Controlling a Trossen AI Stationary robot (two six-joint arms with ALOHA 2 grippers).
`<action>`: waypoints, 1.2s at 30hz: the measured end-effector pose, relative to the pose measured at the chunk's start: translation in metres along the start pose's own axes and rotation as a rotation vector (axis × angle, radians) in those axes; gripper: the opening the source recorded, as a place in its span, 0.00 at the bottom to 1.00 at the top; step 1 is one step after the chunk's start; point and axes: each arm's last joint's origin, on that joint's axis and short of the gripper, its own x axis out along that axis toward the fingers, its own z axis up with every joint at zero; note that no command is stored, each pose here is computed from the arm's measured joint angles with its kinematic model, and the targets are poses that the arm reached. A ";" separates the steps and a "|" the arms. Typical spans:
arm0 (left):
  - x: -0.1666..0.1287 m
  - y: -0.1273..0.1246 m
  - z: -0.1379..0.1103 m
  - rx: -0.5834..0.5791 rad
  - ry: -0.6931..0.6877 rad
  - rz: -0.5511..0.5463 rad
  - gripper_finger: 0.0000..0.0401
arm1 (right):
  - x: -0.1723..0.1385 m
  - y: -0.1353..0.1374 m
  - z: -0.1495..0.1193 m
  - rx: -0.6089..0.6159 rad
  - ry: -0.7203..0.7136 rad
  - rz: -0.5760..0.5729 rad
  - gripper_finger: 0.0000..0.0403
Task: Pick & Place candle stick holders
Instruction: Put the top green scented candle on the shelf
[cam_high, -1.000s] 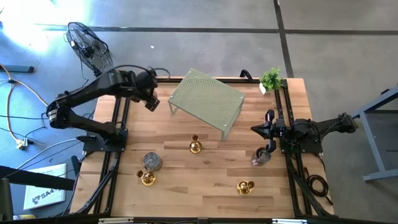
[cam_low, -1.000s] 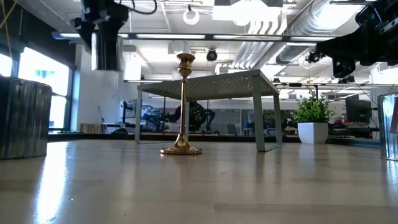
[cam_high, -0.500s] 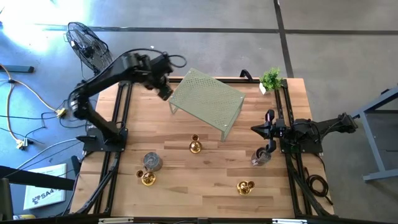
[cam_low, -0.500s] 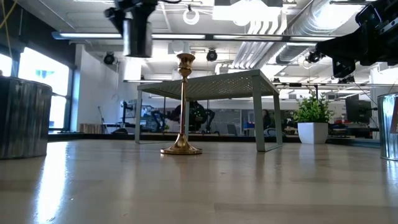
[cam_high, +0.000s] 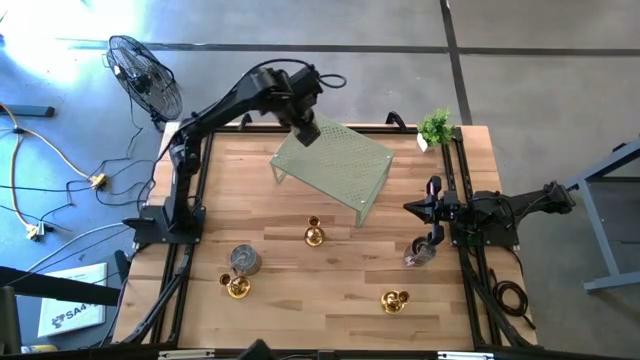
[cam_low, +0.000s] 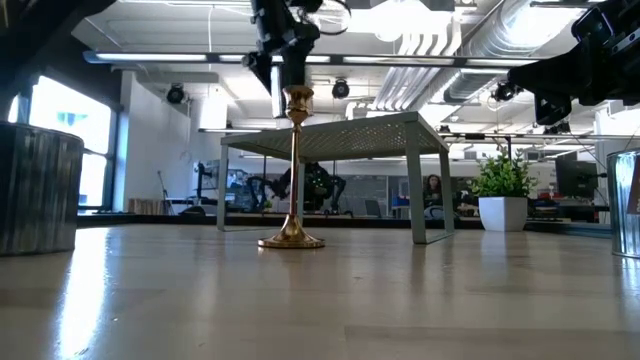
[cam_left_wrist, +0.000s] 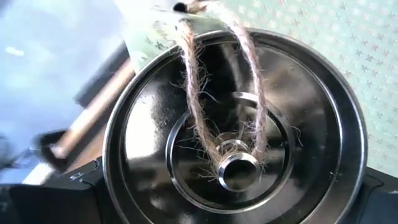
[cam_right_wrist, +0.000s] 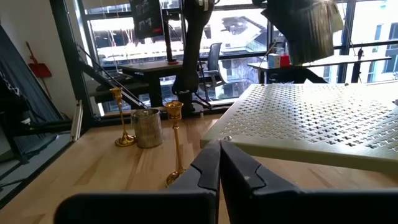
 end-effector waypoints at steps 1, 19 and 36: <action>0.004 0.001 0.001 -0.005 0.008 0.002 0.86 | 0.000 0.000 0.000 0.000 0.000 0.000 0.01; 0.054 0.006 0.018 -0.038 0.065 -0.075 0.87 | 0.000 0.000 0.000 0.000 0.001 0.000 0.01; 0.062 -0.001 0.021 0.010 0.077 -0.192 0.99 | 0.000 0.000 0.000 0.000 0.001 0.000 0.00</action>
